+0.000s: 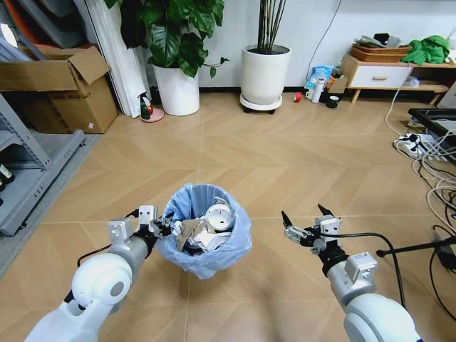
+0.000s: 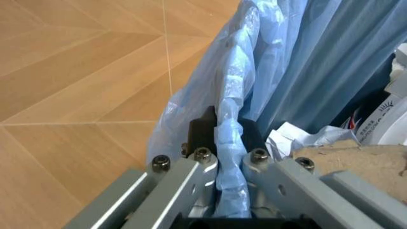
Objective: Pick up the trash bin and place the garbage on the floor into it.
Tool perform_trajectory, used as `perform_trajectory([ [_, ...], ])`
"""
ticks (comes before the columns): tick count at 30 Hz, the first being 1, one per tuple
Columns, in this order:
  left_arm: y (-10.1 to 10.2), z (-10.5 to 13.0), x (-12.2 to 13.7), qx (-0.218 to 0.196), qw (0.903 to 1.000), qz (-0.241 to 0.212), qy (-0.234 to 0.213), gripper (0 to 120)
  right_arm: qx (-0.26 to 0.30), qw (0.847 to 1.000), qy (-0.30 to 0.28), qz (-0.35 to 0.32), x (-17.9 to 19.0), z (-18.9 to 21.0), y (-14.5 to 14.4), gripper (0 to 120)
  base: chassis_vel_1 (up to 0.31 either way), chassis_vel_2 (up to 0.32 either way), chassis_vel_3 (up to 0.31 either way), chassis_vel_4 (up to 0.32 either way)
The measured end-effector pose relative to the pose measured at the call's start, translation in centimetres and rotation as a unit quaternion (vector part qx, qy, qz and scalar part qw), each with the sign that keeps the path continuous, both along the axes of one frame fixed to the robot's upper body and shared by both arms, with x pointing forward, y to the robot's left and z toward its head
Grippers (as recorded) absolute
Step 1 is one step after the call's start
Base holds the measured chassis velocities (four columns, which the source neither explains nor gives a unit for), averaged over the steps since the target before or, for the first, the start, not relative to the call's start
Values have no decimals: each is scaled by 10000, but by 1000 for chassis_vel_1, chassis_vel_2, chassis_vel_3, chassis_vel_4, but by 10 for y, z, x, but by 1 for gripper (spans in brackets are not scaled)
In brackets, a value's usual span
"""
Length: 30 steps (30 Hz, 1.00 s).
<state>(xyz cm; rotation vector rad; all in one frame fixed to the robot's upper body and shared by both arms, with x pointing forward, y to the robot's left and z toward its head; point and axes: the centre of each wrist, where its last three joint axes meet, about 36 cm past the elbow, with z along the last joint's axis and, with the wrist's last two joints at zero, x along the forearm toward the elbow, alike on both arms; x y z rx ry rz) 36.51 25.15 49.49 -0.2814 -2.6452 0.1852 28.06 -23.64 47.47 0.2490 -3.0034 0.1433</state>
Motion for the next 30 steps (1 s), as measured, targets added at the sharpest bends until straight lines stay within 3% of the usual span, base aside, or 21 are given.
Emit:
perform_trajectory([
  [11,1,0,0,-4,10000,10,1,0,44,10000,-6,50,1,-1,-1,100,123,-56,-125,66],
  [30,0,-2,-6,-16,10000,63,40,0,53,10000,-33,14,3,-3,0,100,-5,5,9,-3],
])
